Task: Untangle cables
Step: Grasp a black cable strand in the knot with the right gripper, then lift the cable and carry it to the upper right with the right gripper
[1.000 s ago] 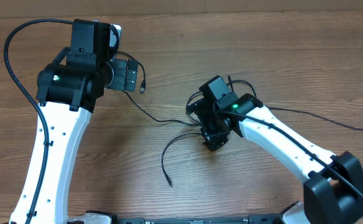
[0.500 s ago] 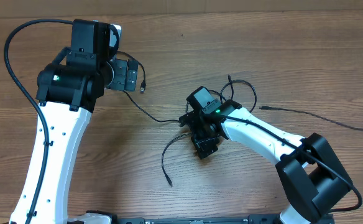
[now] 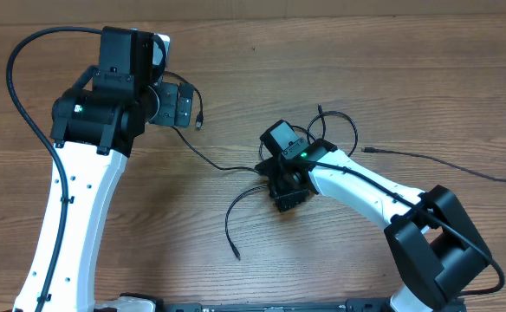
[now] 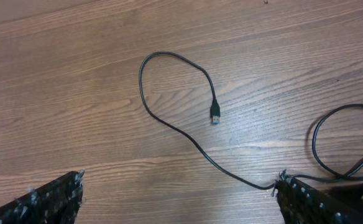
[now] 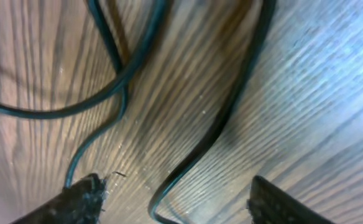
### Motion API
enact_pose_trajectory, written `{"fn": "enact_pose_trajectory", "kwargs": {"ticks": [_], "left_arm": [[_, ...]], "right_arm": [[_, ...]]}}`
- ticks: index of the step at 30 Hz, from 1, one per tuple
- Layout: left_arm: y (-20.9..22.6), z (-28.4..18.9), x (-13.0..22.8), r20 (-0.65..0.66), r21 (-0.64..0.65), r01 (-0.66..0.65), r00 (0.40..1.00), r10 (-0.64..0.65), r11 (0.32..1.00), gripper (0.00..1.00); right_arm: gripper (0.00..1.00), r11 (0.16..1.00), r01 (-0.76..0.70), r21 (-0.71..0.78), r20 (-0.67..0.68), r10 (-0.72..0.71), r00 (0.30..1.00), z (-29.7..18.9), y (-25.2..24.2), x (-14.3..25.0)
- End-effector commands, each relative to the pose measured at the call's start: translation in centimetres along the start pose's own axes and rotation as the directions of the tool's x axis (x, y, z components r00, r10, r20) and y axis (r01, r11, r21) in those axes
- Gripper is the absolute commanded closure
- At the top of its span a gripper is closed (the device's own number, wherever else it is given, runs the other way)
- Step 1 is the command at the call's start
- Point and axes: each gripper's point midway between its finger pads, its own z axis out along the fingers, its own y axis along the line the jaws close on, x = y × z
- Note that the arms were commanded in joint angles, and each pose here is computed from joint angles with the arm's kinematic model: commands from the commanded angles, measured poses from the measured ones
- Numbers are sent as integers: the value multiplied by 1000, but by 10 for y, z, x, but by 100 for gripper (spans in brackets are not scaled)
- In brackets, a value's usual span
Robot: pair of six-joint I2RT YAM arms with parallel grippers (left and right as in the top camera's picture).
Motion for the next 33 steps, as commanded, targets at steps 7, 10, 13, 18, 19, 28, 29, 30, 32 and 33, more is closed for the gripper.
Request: {"fn": "enact_pose_trajectory", "kwargs": {"ticks": [7,10,13,18,19,28,29,30,32,33], "left_arm": [[-3,-4,-1,12,14,-9,1000,9,1000,0],[-2,-4,-1,12,13,-9,1000,9,1000,1],[-2,-4,-1,12,13,-9,1000,9,1000,0],[-2,-4,-1,12,13,-9,1000,9,1000,1],[-2,-4,-1,12,13,-9,1000,9,1000,0],[-2,-4,-1,11,13,-9,1000,9,1000,0],[-2,-4,-1,12,13,-9,1000,9,1000,0],[-2,-4,-1,12,13,-9,1000,9,1000,1],[-2,-4,-1,12,13,-9,1000,9,1000,0],[-2,-4,-1,13,13,-9,1000,9,1000,1]], "right_arm": [[58,1000,-8,30,34,7,999,9,-7,-8],[63,999,-12,53,34,10,999,12,-11,-8],[70,997,-16,71,37,13,999,16,-15,-10],[87,997,-13,76,45,9,999,18,-16,-12],[96,997,6,73,56,-10,998,18,-15,-14],[96,942,335,-29,28,-334,942,11,18,-23],[96,925,377,-49,17,-376,926,7,24,-24],[96,907,415,-69,10,-416,909,2,31,-25],[96,885,456,-93,22,-457,889,-11,44,-30],[96,875,472,-105,35,-471,882,-20,51,-33]]}}
